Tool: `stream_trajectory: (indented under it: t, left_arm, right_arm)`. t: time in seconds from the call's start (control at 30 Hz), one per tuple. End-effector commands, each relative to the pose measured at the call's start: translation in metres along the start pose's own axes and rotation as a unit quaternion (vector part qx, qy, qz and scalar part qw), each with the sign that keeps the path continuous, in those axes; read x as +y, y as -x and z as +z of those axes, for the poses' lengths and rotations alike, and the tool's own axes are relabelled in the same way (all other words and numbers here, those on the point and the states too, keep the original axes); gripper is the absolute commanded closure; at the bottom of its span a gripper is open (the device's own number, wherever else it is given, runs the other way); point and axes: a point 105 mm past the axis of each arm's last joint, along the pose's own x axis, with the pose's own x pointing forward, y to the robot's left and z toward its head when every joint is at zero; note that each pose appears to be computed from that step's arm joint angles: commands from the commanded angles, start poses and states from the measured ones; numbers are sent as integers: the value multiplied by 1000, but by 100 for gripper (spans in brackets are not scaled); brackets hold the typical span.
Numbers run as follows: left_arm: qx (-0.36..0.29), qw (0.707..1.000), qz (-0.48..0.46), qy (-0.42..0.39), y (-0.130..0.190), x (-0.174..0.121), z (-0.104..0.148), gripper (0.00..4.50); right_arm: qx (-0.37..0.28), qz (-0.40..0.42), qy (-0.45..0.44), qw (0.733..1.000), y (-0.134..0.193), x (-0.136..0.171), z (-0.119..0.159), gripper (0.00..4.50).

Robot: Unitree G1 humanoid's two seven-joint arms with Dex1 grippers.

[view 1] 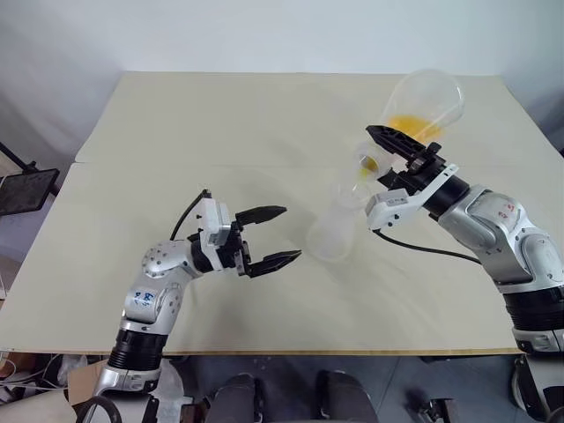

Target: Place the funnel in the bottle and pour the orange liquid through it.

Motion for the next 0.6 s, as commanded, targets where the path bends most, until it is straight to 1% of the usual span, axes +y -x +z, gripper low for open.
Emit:
stream_trajectory:
  t: [0.03, 0.6]
  left_arm:
    - [-8, 1000, -10, -11, -3, -6, 5, 0]
    - [-13, 1000, -2, -14, -4, -4, 5, 0]
  right_arm:
    - [-11, -36, 22, 999, 0, -20, 4, 204]
    - [-9, -53, 36, 998, 0, -24, 3, 204]
